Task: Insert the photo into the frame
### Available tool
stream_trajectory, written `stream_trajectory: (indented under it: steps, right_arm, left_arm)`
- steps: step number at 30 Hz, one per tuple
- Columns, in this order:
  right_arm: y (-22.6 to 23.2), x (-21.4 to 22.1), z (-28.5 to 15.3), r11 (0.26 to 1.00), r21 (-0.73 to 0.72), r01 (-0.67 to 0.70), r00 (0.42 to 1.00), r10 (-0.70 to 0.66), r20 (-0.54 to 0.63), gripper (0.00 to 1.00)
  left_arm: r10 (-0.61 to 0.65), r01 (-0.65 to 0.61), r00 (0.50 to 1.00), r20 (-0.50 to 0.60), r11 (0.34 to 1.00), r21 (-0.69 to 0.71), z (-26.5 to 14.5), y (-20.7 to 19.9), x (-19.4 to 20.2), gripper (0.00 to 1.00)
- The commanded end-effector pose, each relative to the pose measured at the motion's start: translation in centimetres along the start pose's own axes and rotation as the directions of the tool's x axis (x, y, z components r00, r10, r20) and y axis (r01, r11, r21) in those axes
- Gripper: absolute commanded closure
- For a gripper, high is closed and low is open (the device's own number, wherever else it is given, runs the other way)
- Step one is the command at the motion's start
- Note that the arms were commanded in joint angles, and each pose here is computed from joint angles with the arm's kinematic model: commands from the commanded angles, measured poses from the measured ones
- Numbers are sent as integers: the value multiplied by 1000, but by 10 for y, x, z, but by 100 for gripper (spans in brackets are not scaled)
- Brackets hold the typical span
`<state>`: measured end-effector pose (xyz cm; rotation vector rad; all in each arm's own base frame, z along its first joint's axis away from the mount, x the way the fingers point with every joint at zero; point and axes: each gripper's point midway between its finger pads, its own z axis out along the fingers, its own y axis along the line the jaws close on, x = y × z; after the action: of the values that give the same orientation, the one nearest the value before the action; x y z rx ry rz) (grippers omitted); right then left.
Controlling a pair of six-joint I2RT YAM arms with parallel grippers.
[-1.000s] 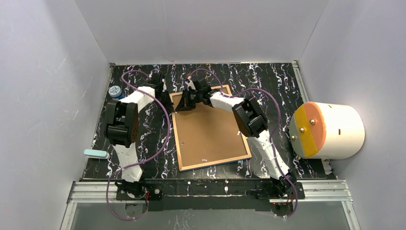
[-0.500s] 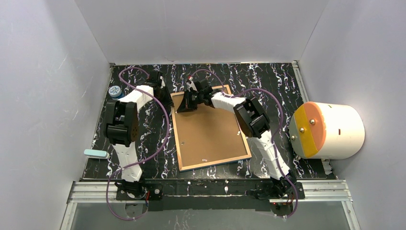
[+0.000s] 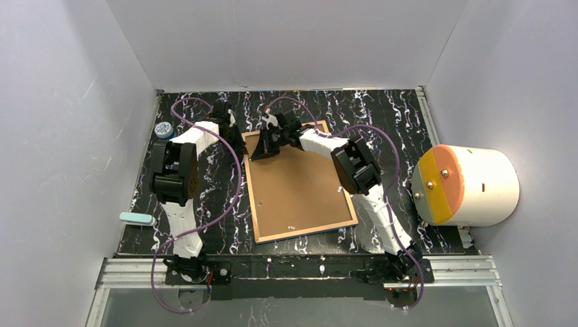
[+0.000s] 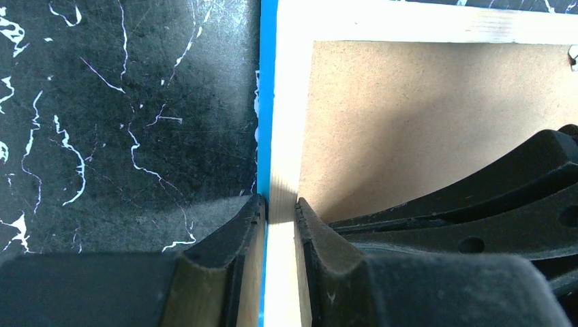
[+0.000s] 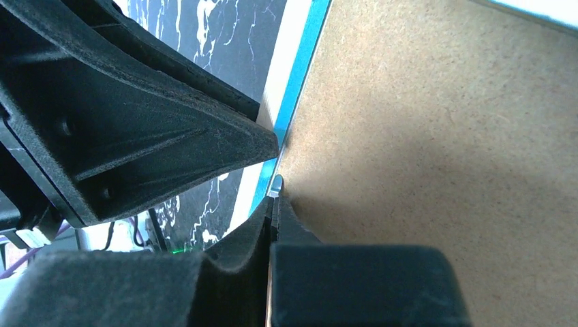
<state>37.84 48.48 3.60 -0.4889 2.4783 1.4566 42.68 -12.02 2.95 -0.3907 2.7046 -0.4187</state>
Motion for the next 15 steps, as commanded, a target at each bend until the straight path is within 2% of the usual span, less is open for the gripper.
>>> stream_trajectory:
  steps: [1, 8, 15]
  right_arm:
    - [-59, 71, 27, 989, 139, -59, 982, 82, -169, 93]
    - [-75, 60, 30, 973, 224, -46, 991, 73, -113, 84]
    - [-71, 73, 35, 986, 164, -8, 985, 37, -171, 93]
  left_arm:
    - [11, -11, 999, -38, 1000, -20, 9, 7, 8, 87]
    - [9, -9, 999, -48, 1000, -16, 11, 7, 11, 87]
    - [9, -10, 999, -46, 1000, -16, 11, 7, 10, 88]
